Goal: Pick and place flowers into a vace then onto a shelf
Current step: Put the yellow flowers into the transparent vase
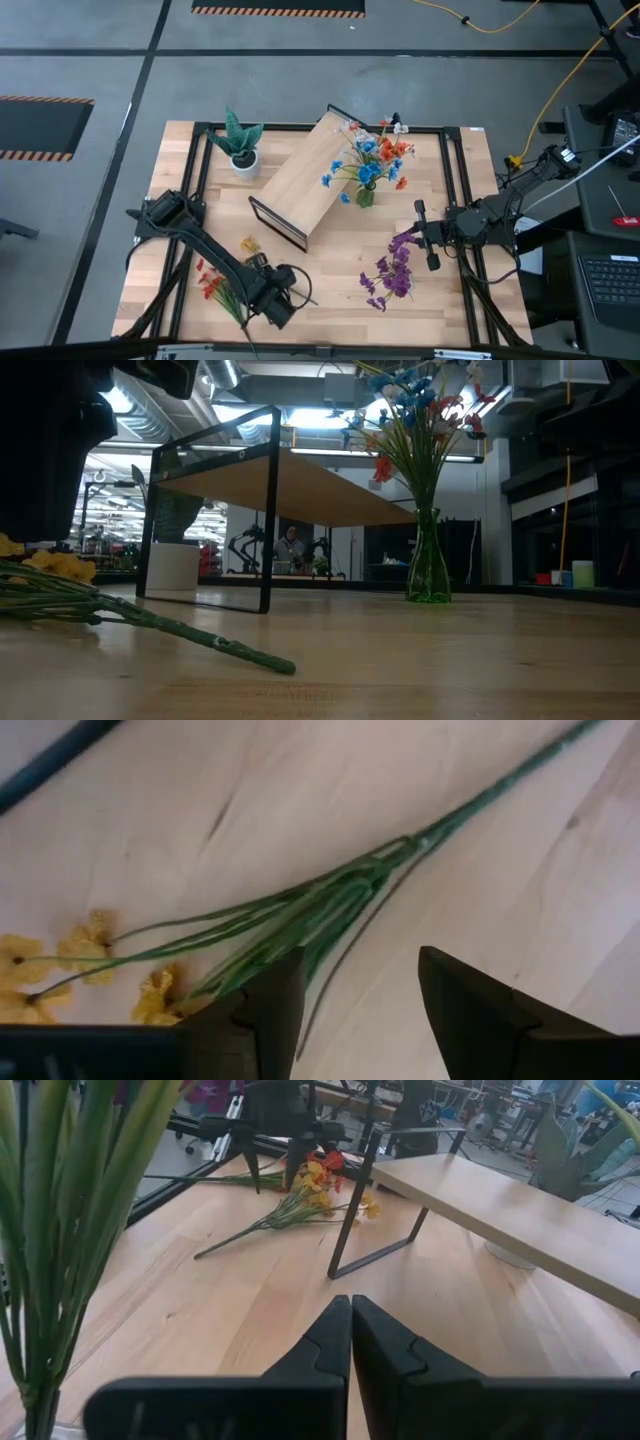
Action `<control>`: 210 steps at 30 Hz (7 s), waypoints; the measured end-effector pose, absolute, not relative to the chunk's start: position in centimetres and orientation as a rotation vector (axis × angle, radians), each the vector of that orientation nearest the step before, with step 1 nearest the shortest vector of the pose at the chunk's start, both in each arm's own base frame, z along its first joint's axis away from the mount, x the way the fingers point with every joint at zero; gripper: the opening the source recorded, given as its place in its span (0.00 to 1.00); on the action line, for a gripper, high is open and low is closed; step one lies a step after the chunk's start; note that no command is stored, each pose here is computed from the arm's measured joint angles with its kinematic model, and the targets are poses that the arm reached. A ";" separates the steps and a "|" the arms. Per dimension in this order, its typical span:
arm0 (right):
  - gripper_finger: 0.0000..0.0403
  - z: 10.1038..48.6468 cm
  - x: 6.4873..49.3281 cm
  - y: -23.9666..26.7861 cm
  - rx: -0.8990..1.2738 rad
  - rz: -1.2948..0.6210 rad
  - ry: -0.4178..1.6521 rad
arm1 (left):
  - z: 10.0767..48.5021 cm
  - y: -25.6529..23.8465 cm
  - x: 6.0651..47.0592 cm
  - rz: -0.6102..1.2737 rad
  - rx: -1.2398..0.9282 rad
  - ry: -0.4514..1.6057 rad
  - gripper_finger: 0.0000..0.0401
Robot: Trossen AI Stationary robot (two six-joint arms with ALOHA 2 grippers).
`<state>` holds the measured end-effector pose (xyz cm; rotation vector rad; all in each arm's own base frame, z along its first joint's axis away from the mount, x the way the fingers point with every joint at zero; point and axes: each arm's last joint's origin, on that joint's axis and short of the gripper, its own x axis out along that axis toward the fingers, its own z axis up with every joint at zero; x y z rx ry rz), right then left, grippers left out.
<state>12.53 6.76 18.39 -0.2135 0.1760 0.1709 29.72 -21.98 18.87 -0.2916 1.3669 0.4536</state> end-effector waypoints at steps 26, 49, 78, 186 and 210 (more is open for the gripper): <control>0.04 18.4 12.5 6.8 -0.211 0.170 0.179 | 14.5 -21.1 30.7 0.500 -0.108 1.494 0.47; 0.04 18.3 12.5 6.7 -0.210 0.170 0.184 | 15.3 -21.4 32.1 0.424 0.032 1.421 0.02; 0.04 18.2 12.5 6.7 -0.194 0.167 0.193 | 26.9 -23.0 32.1 0.600 0.410 1.020 0.01; 0.34 34.3 28.5 11.0 0.104 0.137 0.307 | 34.8 -19.0 37.2 0.532 1.893 1.084 0.01; 0.34 35.8 26.0 10.1 0.024 0.088 0.313 | 34.8 -19.4 37.1 0.542 1.885 1.065 0.01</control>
